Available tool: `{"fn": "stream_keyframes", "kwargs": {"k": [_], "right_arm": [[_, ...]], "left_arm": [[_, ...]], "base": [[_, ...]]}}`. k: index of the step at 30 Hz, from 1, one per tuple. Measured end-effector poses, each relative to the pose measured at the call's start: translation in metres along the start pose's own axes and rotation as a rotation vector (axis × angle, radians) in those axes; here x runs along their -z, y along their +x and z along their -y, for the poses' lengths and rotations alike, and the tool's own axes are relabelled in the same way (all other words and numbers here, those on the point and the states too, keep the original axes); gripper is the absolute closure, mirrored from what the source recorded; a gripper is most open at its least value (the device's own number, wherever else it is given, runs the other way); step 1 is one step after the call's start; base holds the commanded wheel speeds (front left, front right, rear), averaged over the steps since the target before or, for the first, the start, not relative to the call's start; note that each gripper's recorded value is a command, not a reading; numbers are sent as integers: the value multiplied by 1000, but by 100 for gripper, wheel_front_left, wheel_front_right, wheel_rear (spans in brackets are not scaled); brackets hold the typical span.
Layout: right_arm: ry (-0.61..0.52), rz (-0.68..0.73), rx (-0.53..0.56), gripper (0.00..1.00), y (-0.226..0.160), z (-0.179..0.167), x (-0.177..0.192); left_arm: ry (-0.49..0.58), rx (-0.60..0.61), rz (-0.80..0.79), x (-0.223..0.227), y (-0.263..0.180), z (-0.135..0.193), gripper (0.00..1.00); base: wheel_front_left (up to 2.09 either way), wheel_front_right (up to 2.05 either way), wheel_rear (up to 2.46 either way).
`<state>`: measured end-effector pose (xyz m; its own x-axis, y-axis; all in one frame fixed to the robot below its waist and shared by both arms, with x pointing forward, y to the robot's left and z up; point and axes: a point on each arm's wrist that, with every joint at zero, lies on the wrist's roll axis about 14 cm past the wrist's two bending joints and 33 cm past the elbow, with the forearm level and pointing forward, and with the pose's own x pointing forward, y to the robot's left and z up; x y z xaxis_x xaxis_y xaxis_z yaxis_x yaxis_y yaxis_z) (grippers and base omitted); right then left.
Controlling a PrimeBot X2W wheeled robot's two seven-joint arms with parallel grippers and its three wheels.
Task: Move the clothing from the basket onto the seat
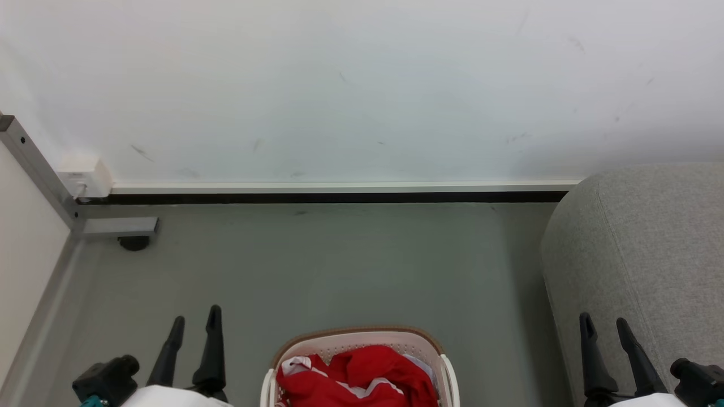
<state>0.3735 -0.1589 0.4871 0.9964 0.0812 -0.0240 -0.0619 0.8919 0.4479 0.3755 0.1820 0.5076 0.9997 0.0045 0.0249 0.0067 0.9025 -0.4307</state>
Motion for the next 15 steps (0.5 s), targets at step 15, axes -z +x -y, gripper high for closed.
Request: {"fn": "stream_keyframes", "kwargs": {"k": [15], "right_arm": [[-93, 9, -7, 0, -3, 1, 1]], "left_arm": [[172, 20, 8, 1, -3, 1, 0]], "base": [[0, 0, 0]]}}
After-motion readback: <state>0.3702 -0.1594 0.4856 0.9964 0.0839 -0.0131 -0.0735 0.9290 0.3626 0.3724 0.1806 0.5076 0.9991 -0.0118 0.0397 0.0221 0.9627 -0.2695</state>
